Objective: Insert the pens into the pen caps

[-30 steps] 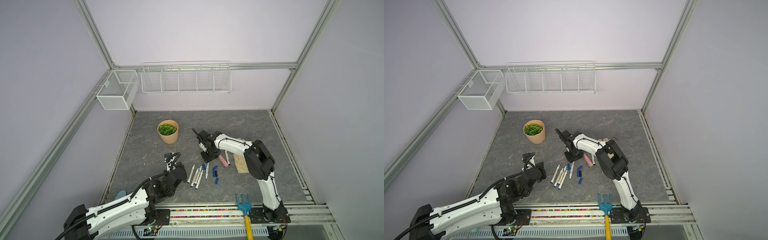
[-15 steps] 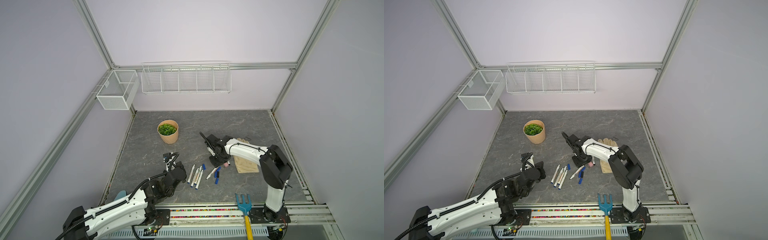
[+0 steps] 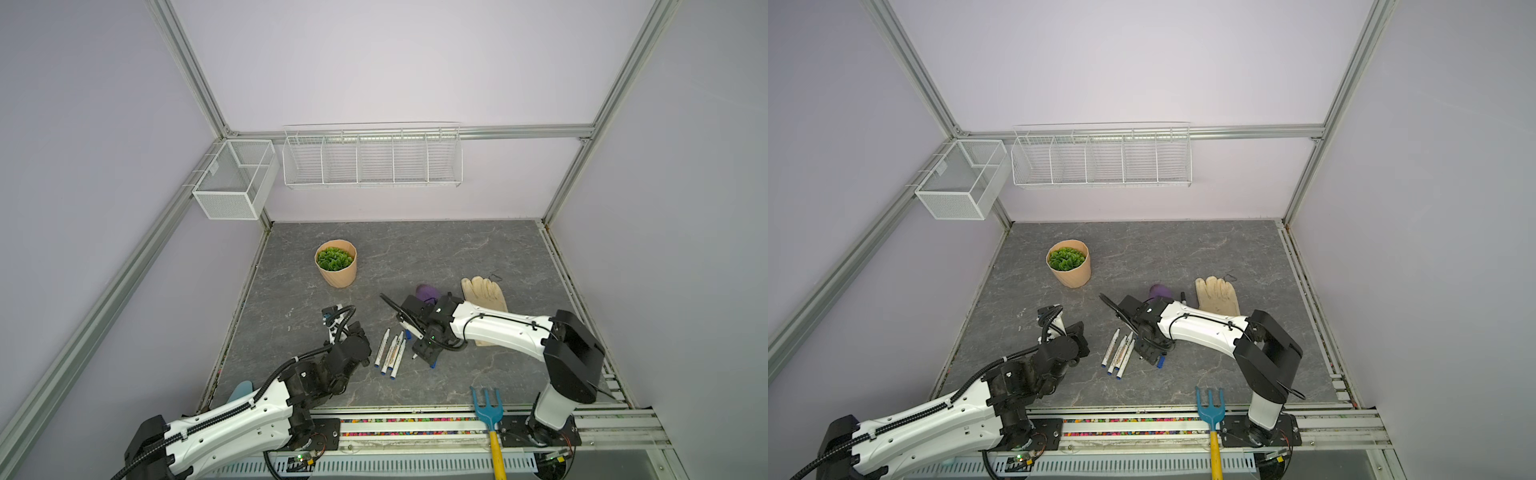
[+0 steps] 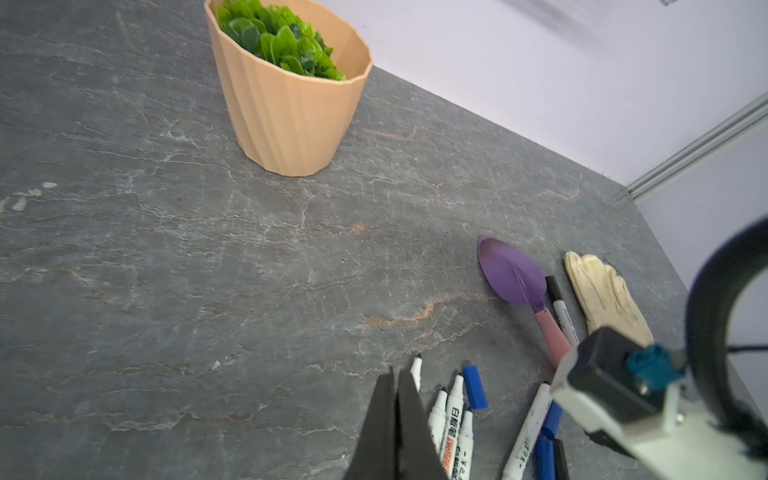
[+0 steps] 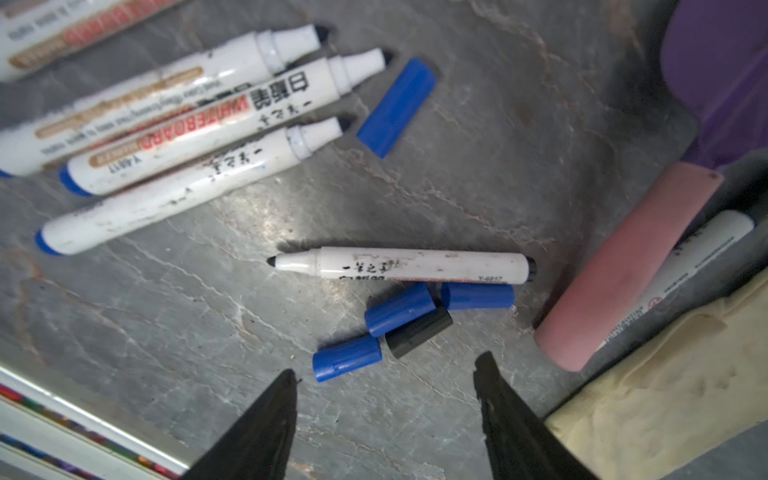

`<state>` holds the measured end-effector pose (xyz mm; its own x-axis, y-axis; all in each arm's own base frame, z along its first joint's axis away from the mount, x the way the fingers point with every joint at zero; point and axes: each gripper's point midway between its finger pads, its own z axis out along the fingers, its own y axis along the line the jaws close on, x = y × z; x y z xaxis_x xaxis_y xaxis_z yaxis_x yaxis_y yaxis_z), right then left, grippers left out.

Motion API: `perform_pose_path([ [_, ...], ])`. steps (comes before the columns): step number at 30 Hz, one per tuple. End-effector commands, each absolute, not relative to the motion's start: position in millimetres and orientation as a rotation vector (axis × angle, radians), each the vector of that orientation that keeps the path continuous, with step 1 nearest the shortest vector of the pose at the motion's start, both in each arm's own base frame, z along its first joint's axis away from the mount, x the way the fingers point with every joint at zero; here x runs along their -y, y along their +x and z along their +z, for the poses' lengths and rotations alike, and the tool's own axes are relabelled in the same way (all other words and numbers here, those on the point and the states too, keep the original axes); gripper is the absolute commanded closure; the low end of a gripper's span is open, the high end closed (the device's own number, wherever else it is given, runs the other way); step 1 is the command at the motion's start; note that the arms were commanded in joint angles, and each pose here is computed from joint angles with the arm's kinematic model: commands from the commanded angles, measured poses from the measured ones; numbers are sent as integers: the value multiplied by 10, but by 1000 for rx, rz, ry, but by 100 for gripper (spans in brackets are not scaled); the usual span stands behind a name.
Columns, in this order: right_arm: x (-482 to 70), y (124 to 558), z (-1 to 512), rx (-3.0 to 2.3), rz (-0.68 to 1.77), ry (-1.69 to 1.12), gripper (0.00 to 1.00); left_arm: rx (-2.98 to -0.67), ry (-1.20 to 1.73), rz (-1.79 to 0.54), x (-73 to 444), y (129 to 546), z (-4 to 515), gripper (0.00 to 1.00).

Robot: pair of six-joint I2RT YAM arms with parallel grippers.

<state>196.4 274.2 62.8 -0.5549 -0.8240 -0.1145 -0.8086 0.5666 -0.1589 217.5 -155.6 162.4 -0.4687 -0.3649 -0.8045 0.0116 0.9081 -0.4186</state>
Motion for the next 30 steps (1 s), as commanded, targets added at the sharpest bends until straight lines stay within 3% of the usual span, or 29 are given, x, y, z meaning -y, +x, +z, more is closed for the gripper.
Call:
perform_pose_path([
  [1, -2722, 2051, 596, -2485, -283, -1513, 27, -1967, -353, -396, 1316, 2181, 1750, 100],
  [18, -2957, 2188, 208, -2380, -349, -1754, 30, -1925, -396, -362, 1046, 2109, 1849, 100],
  [30, -2857, 2192, -52, -2528, -172, -1779, 48, -1918, -392, -334, 1029, 2123, 1928, 100],
])
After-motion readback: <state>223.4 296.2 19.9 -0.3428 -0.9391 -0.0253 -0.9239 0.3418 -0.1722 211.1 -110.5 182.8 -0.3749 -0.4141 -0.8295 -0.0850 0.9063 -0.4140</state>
